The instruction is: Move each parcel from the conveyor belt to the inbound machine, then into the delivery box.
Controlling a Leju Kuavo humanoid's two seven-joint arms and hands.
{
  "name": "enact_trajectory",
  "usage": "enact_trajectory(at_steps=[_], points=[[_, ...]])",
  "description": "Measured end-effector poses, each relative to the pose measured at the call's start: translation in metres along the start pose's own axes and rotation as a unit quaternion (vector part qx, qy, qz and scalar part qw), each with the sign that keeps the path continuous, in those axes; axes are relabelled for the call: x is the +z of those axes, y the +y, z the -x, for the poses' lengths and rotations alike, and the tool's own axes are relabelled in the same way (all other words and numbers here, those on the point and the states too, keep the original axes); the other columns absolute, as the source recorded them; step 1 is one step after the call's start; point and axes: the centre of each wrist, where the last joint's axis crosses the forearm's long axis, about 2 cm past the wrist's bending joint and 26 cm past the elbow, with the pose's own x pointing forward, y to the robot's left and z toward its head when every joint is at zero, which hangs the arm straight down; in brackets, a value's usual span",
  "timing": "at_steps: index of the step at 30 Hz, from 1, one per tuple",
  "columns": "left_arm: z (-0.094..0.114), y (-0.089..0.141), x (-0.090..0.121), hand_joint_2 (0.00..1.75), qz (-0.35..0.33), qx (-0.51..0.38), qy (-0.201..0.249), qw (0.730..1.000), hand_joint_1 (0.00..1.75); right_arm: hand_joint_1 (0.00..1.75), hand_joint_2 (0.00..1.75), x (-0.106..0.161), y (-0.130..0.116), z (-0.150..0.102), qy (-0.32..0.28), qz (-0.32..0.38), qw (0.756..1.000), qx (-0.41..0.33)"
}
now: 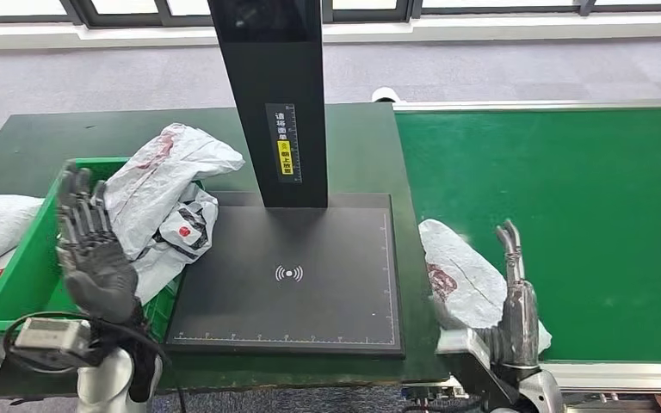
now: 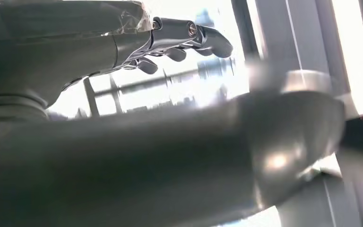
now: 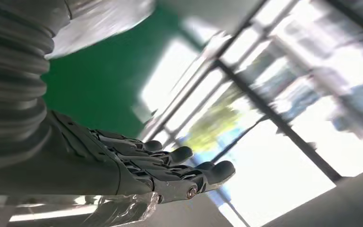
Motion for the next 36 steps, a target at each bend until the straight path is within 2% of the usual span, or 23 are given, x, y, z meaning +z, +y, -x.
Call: enact_trajectory(at_steps=[2, 4, 7, 11, 15, 20, 34, 35, 36], points=[[-0.004, -0.012, 0.008, 1.75, 0.044, 0.017, -0.002, 0.999, 0.00, 0.00, 1.75, 0.001, 0.000, 0.016, 0.073, -0.008, 0.993, 0.089], [-0.008, -0.019, 0.013, 1.75, 0.066, 0.024, -0.006, 0.998, 0.00, 0.00, 1.75, 0.006, 0.000, 0.031, 0.140, -0.024, 0.977, 0.161], [-0.012, -0.024, 0.015, 1.75, 0.078, 0.033, -0.011, 0.996, 0.00, 0.00, 1.75, 0.018, 0.003, 0.050, 0.199, -0.049, 0.956, 0.209], [-0.014, -0.027, 0.016, 1.75, 0.086, 0.038, -0.013, 0.995, 0.00, 0.00, 1.75, 0.025, 0.007, 0.061, 0.230, -0.069, 0.945, 0.222], [-0.014, -0.028, 0.016, 1.75, 0.095, 0.027, -0.010, 0.995, 0.00, 0.00, 1.75, 0.034, 0.010, 0.070, 0.299, -0.121, 0.916, 0.238], [-0.011, -0.031, 0.013, 1.75, 0.105, 0.028, -0.009, 0.994, 0.00, 0.00, 1.75, 0.058, 0.014, 0.088, 0.360, -0.176, 0.886, 0.233], [-0.001, -0.039, 0.011, 1.75, 0.118, 0.015, 0.006, 0.993, 0.00, 0.00, 1.75, 0.076, 0.042, 0.115, 0.429, -0.260, 0.845, 0.186], [-0.001, -0.039, 0.011, 1.75, 0.118, 0.012, 0.006, 0.993, 0.00, 0.03, 1.75, 0.077, 0.044, 0.116, 0.431, -0.264, 0.843, 0.184], [0.000, -0.039, 0.011, 1.75, 0.118, 0.009, 0.007, 0.993, 0.00, 0.46, 1.75, 0.077, 0.046, 0.117, 0.431, -0.268, 0.842, 0.182]])
